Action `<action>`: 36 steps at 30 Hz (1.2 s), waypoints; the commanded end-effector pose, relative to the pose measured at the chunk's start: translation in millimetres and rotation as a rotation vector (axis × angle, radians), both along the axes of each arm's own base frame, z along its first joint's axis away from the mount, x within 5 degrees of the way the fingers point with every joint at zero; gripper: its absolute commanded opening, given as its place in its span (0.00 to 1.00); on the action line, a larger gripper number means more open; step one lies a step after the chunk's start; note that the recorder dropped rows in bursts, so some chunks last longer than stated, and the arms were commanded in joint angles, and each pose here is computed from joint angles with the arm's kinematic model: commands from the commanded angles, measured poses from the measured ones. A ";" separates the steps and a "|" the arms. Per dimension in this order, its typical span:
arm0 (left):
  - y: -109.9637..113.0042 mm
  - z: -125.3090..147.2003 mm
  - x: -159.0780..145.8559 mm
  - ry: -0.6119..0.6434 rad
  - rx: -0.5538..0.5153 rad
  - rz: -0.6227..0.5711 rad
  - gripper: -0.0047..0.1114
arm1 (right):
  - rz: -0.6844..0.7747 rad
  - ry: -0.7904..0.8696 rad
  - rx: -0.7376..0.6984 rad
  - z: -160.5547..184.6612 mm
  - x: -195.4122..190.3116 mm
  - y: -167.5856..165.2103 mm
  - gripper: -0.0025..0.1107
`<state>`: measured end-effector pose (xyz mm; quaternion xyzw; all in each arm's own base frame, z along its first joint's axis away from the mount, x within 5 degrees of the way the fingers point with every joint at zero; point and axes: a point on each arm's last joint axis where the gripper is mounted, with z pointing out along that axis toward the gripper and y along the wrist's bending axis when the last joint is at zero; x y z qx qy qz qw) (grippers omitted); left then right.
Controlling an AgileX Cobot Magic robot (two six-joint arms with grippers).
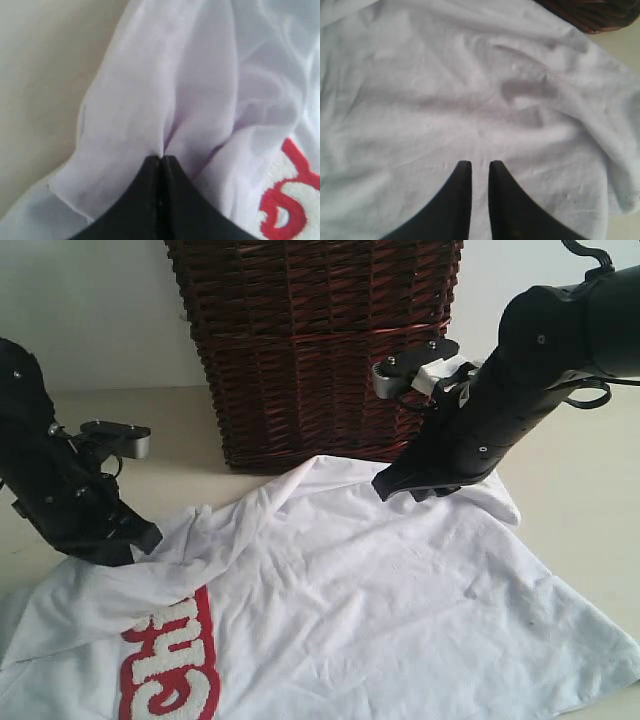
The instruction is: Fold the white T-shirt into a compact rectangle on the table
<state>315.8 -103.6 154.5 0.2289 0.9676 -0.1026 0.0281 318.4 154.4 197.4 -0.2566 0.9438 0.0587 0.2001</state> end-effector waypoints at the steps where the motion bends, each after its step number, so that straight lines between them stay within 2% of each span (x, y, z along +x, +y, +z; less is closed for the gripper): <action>1: -7.4 22.5 -13.2 0.028 -0.075 -0.048 0.04 | 0.001 -0.006 -0.001 0.7 0.4 -1.9 0.15; 4: -27.7 29.8 -35.0 0.033 -0.088 -0.157 0.04 | 0.001 -0.008 0.000 0.8 0.6 -1.9 0.15; 8: -53.1 23.3 -58.3 0.039 -0.062 -0.286 0.06 | 0.001 -0.008 0.000 0.8 0.6 -1.9 0.15; 11: -65.5 22.0 -68.8 0.060 -0.055 -0.318 0.23 | 0.001 -0.008 0.000 0.8 0.6 -1.9 0.15; 12: -69.8 22.1 -73.7 0.079 -0.051 -0.337 0.32 | 0.001 -0.008 0.000 0.8 0.6 -1.9 0.15; 14: -73.5 22.0 -76.7 0.084 -0.046 -0.344 0.43 | 0.001 -0.008 0.000 0.8 0.6 -1.9 0.15; 16: -73.6 21.5 -75.8 0.065 -0.031 -0.349 0.49 | 0.001 -0.008 0.000 0.8 0.6 -1.9 0.15; 23: -60.0 30.0 -56.4 -0.160 0.130 -0.242 0.50 | 0.001 -0.008 0.000 0.8 0.6 -1.9 0.15; 25: -59.0 30.1 -52.0 -0.202 0.146 -0.221 0.50 | 0.001 -0.006 -0.001 0.7 0.4 -1.9 0.15; 32: -64.5 3.3 -47.3 -0.138 0.147 -0.203 0.51 | 0.002 0.000 -0.004 0.5 -0.1 -2.1 0.15; 36: -68.3 -1.4 -45.2 -0.141 0.115 -0.175 0.51 | 0.002 0.000 -0.004 0.5 -0.1 -2.1 0.15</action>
